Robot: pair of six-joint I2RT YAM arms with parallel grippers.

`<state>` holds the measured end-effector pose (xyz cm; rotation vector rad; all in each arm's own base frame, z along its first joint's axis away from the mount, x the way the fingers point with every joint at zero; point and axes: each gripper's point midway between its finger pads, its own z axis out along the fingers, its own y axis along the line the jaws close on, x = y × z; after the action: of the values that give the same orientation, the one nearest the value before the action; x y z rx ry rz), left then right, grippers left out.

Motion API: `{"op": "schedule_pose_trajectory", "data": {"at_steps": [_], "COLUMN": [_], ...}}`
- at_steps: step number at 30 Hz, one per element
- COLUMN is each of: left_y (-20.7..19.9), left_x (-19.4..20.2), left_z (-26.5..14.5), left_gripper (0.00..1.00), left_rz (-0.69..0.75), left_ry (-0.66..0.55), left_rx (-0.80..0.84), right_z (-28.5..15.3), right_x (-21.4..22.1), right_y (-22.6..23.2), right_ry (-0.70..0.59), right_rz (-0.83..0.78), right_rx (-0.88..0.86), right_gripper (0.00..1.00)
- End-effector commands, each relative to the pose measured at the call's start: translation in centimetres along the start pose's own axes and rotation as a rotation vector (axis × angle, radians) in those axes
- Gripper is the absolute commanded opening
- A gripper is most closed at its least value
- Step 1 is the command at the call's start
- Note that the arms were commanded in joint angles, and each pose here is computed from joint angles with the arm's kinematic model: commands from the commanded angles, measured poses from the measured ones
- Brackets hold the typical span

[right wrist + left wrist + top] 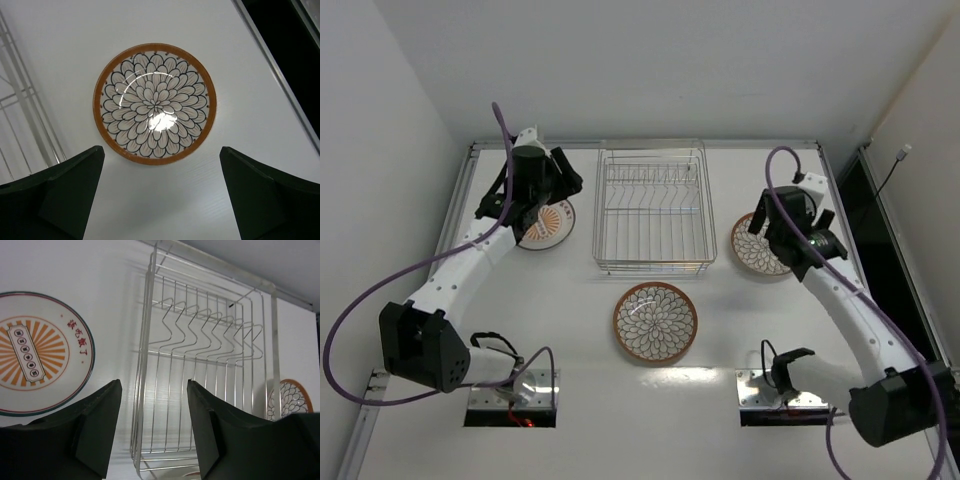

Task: Load the plates into the dish rack

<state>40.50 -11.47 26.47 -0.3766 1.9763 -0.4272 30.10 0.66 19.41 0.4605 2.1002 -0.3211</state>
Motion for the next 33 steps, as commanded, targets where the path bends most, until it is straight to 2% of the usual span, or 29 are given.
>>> {"op": "schedule_pose_trajectory", "data": {"at_steps": [1, 7, 8, 9, 13, 20, 23, 29, 33], "left_y": [-1.2, -1.1, -1.1, -1.0, -0.8, -0.8, -1.0, -1.0, -0.9], "left_x": [-1.1, -0.2, -0.2, -0.1, -0.2, -0.2, 0.0, 0.0, -0.4], "left_z": [-0.2, -0.4, -0.4, -0.3, -0.3, -0.3, -0.3, -0.3, -0.6], "left_gripper": [0.52, 0.52, 0.52, 0.52, 0.52, 0.52, 0.52, 0.52, 0.52], "left_rz": [0.012, 0.004, 0.004, 0.004, 0.013, 0.013, 0.014, 0.014, 0.013], "left_ry": [-0.031, -0.005, -0.005, -0.005, -0.011, -0.011, -0.005, -0.005, -0.017], "left_rx": [0.06, 0.068, 0.068, 0.068, 0.06, 0.06, 0.069, 0.069, 0.066], "right_z": [2.4, 5.4, 6.1, 6.6, 9.0, 10.5, 11.3, 13.0, 13.8], "right_x": [-1.3, 1.6, 2.1, 3.4, 7.1, 9.0, 10.3, 12.3, 12.4], "right_y": [-0.4, -2.3, -3.3, -2.7, -4.1, -6.5, -5.8, -4.4, -3.7], "right_ry": [0.018, 0.139, 0.151, 0.195, 0.323, 0.371, 0.43, 0.509, 0.505], "right_rz": [0.109, 0.251, 0.267, 0.291, 0.47, 0.587, 0.647, 0.793, 0.837], "right_rx": [-0.088, -0.195, -0.164, -0.228, -0.321, -0.317, -0.356, -0.418, -0.44], "right_gripper": [1.0, 1.0, 1.0, 1.0, 0.97, 0.96, 0.96, 0.83, 0.82]}}
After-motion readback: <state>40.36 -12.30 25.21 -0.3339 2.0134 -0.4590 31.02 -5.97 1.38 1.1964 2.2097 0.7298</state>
